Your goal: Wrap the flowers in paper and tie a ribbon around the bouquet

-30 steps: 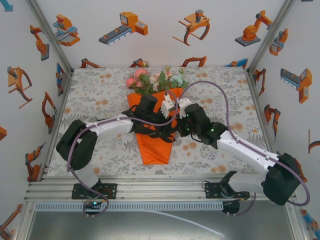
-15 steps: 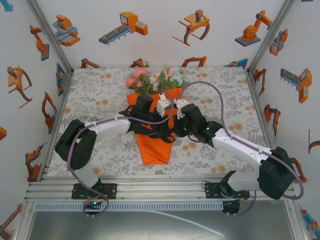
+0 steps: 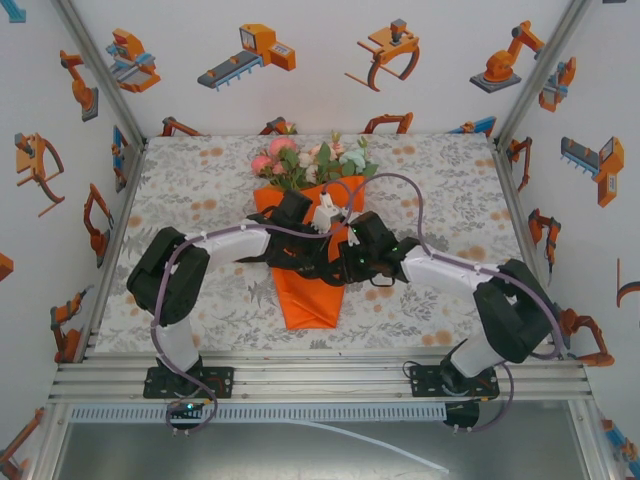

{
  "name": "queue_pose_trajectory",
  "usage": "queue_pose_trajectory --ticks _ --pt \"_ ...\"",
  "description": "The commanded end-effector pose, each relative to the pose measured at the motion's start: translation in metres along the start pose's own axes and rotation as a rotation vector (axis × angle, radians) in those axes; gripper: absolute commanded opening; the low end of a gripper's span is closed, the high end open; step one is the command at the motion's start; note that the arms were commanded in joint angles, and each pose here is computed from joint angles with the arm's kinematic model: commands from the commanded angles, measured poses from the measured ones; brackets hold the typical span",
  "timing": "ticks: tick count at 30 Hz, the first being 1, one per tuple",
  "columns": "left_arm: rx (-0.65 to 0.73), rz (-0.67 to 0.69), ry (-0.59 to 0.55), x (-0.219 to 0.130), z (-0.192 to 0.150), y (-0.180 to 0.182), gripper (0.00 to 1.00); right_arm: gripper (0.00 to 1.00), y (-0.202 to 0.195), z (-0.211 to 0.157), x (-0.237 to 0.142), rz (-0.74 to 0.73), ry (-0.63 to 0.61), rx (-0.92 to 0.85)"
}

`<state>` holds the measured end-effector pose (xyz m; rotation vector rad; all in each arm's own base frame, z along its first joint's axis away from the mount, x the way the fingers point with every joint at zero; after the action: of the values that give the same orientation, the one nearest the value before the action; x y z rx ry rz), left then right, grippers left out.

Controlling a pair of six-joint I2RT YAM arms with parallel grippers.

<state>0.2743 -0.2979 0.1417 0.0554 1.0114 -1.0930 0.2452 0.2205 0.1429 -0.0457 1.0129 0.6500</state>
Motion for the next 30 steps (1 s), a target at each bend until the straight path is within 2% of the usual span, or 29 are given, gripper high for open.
queue_pose_trajectory --ticks 1,7,12,15,21,25,30 --pt "0.02 -0.037 -0.026 -0.004 0.012 -0.009 0.0 0.34 0.002 0.015 0.003 -0.006 -0.045 -0.035" --pt "-0.061 -0.02 -0.098 -0.01 0.019 -0.005 0.0 0.31 0.008 0.024 0.005 0.039 -0.096 -0.067" --pt "-0.227 0.084 -0.21 -0.026 0.029 0.011 0.0 0.06 0.004 0.027 -0.012 -0.027 -0.15 -0.084" --pt "-0.27 0.189 -0.207 -0.033 0.027 0.022 0.0 0.0 0.004 0.027 -0.032 -0.06 -0.211 -0.101" --pt "-0.309 0.318 -0.201 -0.044 0.018 0.036 0.0 0.0 -0.003 0.018 -0.061 -0.143 -0.316 -0.102" --pt "-0.327 0.356 -0.195 -0.047 0.013 0.044 0.0 0.01 -0.006 0.015 -0.072 -0.165 -0.38 -0.091" --pt "-0.329 0.372 -0.182 -0.047 0.009 0.047 0.0 0.2 -0.009 0.017 -0.093 -0.196 -0.544 -0.037"
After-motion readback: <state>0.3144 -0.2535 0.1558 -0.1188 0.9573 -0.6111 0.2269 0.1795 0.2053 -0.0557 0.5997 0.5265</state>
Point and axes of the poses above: each hand's point on the last joint's axis, 136 mm out from that joint toward the fingers, its own x axis out along the fingers, its own y axis along the line the jaws close on, z = x × y, the point moved 9 cm from there along -x, back along the fingers, and after that the axes turned 5 degrees about -x, right-handed, at the moved point
